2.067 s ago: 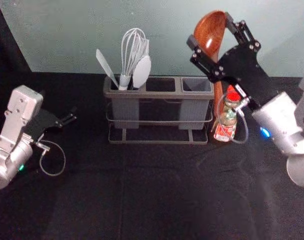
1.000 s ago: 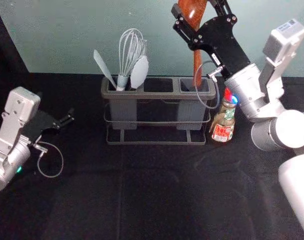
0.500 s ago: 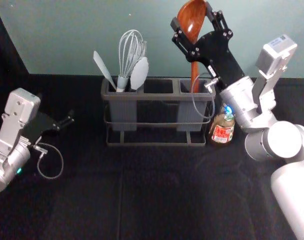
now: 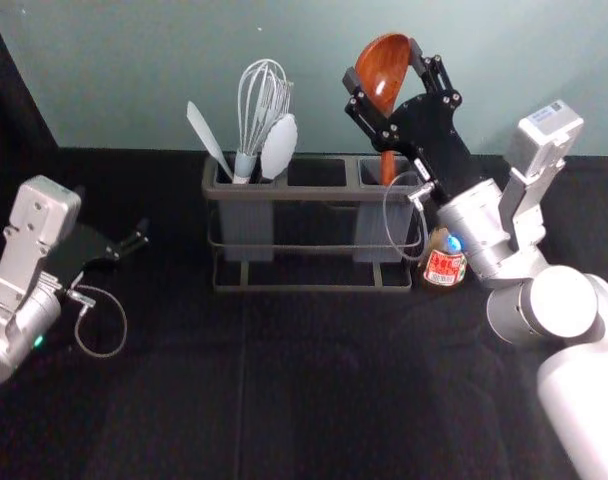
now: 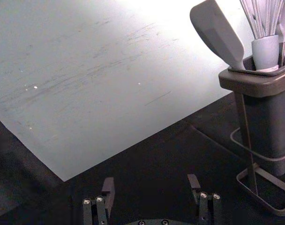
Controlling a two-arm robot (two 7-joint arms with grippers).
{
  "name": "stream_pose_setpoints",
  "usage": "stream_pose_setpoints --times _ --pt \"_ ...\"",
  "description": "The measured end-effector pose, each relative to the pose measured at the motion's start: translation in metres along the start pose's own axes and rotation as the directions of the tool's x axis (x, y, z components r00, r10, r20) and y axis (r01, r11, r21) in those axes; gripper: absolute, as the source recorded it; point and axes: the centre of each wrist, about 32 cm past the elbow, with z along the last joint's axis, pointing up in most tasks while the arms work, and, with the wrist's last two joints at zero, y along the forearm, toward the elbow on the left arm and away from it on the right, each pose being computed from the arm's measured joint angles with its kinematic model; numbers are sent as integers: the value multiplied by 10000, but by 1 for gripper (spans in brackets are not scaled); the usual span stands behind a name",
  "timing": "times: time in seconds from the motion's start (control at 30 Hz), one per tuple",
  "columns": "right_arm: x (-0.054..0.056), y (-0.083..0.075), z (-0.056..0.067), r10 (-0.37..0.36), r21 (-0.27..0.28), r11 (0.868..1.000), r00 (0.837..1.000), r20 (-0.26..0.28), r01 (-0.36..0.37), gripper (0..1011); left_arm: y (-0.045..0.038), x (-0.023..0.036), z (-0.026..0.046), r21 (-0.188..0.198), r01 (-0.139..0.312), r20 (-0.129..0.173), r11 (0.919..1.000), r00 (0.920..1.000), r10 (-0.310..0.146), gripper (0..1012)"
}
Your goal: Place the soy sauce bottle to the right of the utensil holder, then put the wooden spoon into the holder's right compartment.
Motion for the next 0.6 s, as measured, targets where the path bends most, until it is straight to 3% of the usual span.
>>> stream_pose_setpoints --times 0.6 --pt "-38 -169 -77 -179 -210 9996 9998 -120 177 839 0 0 0 0 0 1 10000 10000 0 1011"
